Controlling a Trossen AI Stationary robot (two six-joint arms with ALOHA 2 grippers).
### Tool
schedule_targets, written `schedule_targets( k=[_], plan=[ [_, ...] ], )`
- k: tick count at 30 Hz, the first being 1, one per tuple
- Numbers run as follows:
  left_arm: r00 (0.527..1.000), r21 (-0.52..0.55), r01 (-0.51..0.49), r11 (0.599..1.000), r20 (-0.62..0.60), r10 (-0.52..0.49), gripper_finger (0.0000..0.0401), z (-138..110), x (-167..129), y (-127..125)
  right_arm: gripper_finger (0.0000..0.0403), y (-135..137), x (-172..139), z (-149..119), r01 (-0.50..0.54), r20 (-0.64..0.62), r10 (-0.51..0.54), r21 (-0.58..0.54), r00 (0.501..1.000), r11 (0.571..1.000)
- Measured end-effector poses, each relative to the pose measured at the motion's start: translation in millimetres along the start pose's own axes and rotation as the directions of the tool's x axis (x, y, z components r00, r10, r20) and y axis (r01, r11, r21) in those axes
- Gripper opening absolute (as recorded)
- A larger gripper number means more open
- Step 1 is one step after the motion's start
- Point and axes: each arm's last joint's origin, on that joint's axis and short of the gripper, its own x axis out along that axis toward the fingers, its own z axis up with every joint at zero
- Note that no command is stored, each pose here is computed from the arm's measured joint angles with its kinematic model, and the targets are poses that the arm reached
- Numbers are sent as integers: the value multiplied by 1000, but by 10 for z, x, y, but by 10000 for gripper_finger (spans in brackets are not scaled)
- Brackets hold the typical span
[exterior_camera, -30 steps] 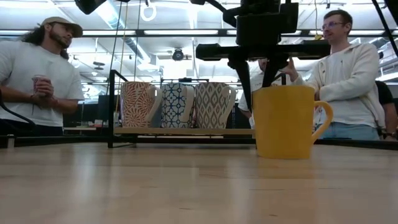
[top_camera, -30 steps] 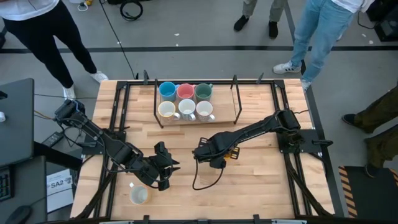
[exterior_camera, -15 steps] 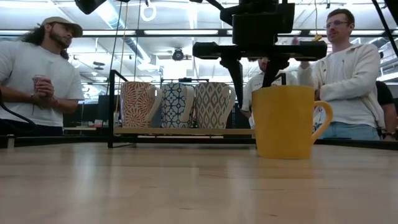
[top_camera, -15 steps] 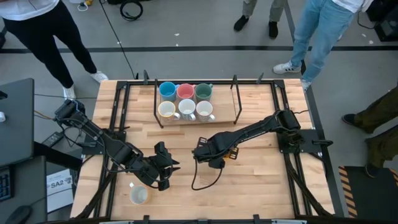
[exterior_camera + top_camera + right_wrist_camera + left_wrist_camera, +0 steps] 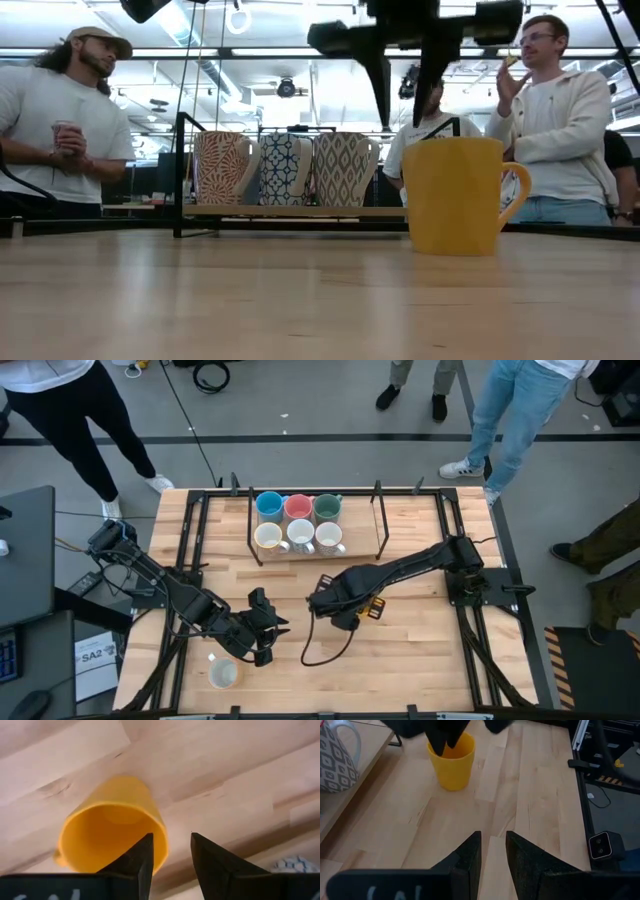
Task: Place coffee mugs
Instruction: Put the yellow mug on the shelf
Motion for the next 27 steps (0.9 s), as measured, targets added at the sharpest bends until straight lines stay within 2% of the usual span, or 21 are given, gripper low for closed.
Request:
schedule_targets(
  k=[7, 11, 17, 21, 24, 27],
  plan=[
    [1000, 0, 0, 1000, 0, 0, 96, 0, 0, 0, 135, 12, -240, -64, -21, -18, 24, 154, 1000, 988],
    [1000, -1, 1, 1000, 1, -1, 96, 1, 0, -1, 135, 87, -376, -159, -40, -47, 54, 269, 997, 962],
    [999, -39, 3, 999, 37, -2, 96, 75, 40, 32, 135, 222, -750, -336, 19, 20, -31, 449, 999, 893],
    [996, -48, 14, 999, 93, -9, 96, 192, 95, 83, 135, 394, -1057, -464, 39, 79, -100, 559, 992, 828],
    [990, -38, 66, 997, 130, -60, 96, 299, 139, 121, 135, 581, -1191, -545, 51, 96, -138, 612, 986, 789],
    [979, -4, 112, 994, 171, -109, 96, 407, 178, 166, 135, 806, -1218, -616, 106, 57, -198, 685, 979, 721]
  ],
)
